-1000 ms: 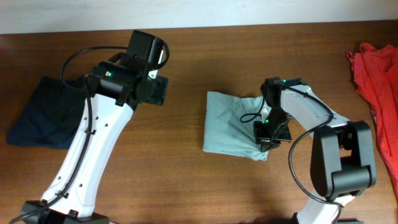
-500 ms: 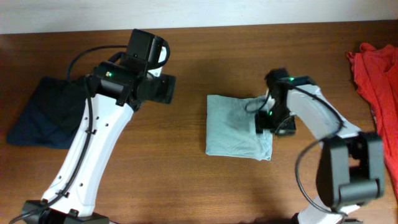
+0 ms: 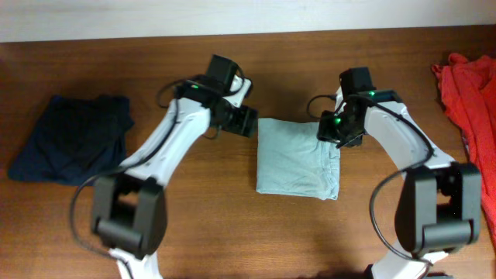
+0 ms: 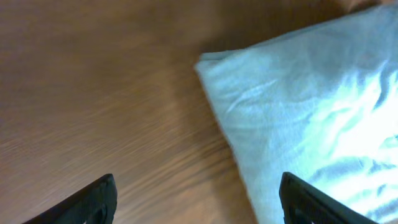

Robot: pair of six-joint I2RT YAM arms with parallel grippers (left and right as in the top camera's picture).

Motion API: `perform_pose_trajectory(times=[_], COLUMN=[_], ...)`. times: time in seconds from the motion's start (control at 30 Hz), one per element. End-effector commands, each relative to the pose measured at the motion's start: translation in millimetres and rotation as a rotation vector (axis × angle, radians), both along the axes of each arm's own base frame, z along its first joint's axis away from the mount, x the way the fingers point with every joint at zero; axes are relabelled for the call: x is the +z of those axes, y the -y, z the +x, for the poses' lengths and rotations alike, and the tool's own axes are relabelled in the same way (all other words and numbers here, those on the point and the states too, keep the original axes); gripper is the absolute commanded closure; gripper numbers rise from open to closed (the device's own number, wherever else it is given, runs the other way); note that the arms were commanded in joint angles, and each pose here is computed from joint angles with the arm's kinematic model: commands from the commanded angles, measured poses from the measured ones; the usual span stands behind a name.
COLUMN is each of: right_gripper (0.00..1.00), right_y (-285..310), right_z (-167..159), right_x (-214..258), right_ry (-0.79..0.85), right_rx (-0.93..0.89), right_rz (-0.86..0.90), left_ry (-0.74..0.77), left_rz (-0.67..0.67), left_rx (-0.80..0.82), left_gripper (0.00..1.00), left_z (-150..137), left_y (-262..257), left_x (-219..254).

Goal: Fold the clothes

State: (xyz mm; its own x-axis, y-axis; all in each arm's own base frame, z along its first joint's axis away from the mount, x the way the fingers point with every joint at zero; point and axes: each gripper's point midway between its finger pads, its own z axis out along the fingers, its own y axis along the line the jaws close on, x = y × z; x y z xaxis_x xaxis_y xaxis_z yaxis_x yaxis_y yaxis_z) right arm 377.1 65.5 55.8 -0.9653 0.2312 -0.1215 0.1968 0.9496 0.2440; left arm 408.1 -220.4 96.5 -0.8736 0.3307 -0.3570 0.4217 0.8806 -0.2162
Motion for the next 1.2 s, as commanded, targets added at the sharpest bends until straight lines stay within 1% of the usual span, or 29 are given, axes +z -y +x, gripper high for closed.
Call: perform_pose_trajectory(times=[0.0, 0.13, 0.2, 0.23, 0.27, 0.3, 0.33, 0.37, 0.43, 0.47, 0.53, 0.67, 0.73, 0.8, 0.9, 1.03, 1.17], right_gripper=[0.77, 0.85, 0.87, 0.88, 0.9, 0.91, 0.93, 0.94, 0.96, 0.96, 0.96, 0.96, 0.96, 0.96, 0.96, 0.96, 0.96], right_y=[-3, 4, 9, 13, 16, 19, 23, 25, 30, 28, 11, -31, -46, -53, -47, -36, -22], right_z=[-7, -10, -9, -9, -9, -9, -9, -9, -11, -13, -11, -1, 3, 6, 8, 9, 6], right_x=[-16, -20, -21, -21, -22, -22, -23, -23, -25, -25, -21, 6, 20, 25, 16, -12, -43], right_ry=[-0.082, -0.093, -0.09, -0.088, -0.086, -0.085, -0.084, -0.084, -0.088, -0.096, -0.088, -0.001, 0.038, 0.057, 0.049, 0.007, -0.054], right_rx=[-0.048, -0.054, -0.059, -0.062, -0.065, -0.068, -0.071, -0.074, -0.077, -0.084, -0.047, 0.06, 0.093, 0.106, 0.089, 0.054, 0.038], right_rz=[0.017, -0.021, -0.051, -0.072, -0.091, -0.107, -0.128, -0.143, -0.17, -0.157, -0.057, 0.185, 0.274, 0.315, 0.269, 0.161, 0.062], left_ry=[-0.091, -0.084, -0.063, -0.054, -0.043, -0.04, -0.036, -0.034, -0.028, -0.026, -0.021, -0.021, -0.021, -0.018, -0.008, -0.02, -0.058], left_rz=[-0.104, -0.165, -0.171, -0.173, -0.173, -0.167, -0.147, -0.131, -0.103, -0.098, -0.097, -0.097, -0.097, -0.097, -0.098, -0.075, -0.049], left_rx=[-0.104, -0.138, -0.147, -0.154, -0.165, -0.165, -0.158, -0.152, -0.141, -0.143, -0.155, -0.165, -0.171, -0.176, -0.191, -0.216, -0.214], left_gripper=[0.18, 0.18, 0.28, 0.36, 0.45, 0.5, 0.59, 0.64, 0.69, 0.7, 0.68, 0.67, 0.67, 0.67, 0.67, 0.67, 0.72], left_z=[-10, -6, -2, -1, 1, 1, 2, 3, 4, 5, 5, 2, 1, 0, 0, -5, -9], left_y=[35, 54, 59, 61, 62, 62, 59, 56, 51, 51, 51, 55, 57, 59, 63, 66, 64], left_x=[-40, -49, -51, -51, -52, -53, -55, -57, -59, -60, -60, -60, -60, -59, -60, -73, -93])
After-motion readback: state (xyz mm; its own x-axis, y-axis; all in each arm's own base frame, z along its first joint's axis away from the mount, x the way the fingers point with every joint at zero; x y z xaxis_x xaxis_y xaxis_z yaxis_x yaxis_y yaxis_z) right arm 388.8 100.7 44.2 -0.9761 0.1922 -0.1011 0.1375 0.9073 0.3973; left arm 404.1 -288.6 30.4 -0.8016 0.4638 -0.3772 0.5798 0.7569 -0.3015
